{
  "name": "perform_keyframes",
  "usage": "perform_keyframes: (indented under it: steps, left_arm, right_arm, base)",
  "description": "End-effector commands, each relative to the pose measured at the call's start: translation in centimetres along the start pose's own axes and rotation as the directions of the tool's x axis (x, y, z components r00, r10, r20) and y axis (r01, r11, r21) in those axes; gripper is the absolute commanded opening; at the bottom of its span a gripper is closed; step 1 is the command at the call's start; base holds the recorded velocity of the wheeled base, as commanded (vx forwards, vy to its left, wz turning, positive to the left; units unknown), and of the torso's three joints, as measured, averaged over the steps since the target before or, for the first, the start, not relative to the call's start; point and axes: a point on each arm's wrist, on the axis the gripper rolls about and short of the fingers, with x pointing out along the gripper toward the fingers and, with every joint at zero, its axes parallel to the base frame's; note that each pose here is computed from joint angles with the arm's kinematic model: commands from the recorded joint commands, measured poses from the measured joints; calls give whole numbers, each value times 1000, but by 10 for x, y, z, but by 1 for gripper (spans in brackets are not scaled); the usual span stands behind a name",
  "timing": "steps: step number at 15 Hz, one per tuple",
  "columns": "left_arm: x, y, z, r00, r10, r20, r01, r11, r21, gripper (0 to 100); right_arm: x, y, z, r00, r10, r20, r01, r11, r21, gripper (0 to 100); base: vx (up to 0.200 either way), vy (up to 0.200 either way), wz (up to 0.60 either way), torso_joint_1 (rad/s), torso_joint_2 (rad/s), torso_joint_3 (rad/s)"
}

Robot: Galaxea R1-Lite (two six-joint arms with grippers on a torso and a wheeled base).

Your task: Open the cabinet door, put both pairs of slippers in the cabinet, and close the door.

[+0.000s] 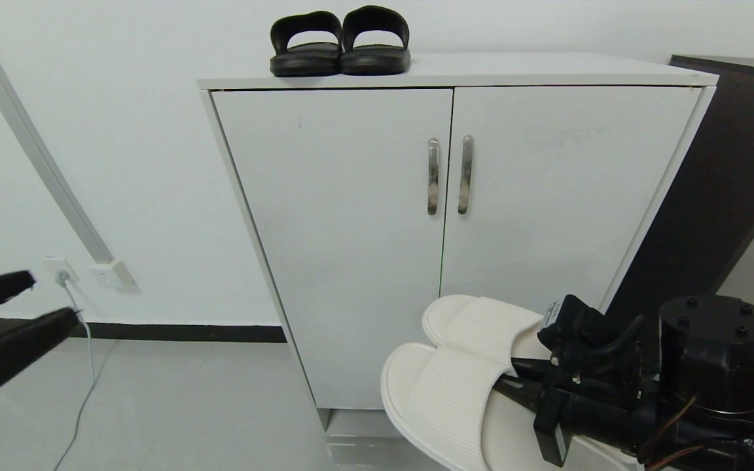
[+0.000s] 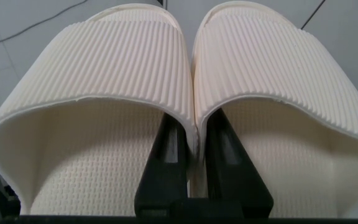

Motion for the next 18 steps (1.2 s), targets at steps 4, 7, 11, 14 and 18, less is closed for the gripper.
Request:
perform_keyframes:
  steps: [4, 7, 11, 14, 18]
  left_arm:
    - [95, -7, 32, 968, -239, -70, 240, 971, -5, 100]
    - [141, -35, 45, 915, -394, -89, 395, 918, -1, 100]
    - [194, -59, 56, 876, -475, -81, 476, 879, -11, 100]
    - [233, -66, 58, 846, -527, -87, 525, 850, -45, 100]
    - [268, -72, 51, 809, -579, -103, 571, 815, -102, 100]
  right_arm:
    - [-3, 1, 0, 1000, 3, 4, -3, 1000, 0, 0]
    - [-6, 2, -2, 1000, 6, 0, -6, 1000, 1, 0]
    - [-5, 2, -4, 1000, 8, -9, -8, 1000, 5, 0]
    - [-5, 2, -5, 1000, 7, -14, -7, 1000, 6, 0]
    - [-2, 2, -7, 1000, 9, -24, -9, 1000, 6, 0]
  base:
    - [0, 0, 0, 0, 0, 0]
    - [0, 0, 0, 0, 0, 0]
    - [0, 0, 0, 0, 0, 0]
    - [0, 0, 0, 0, 0, 0]
    - [0, 0, 0, 0, 0, 0]
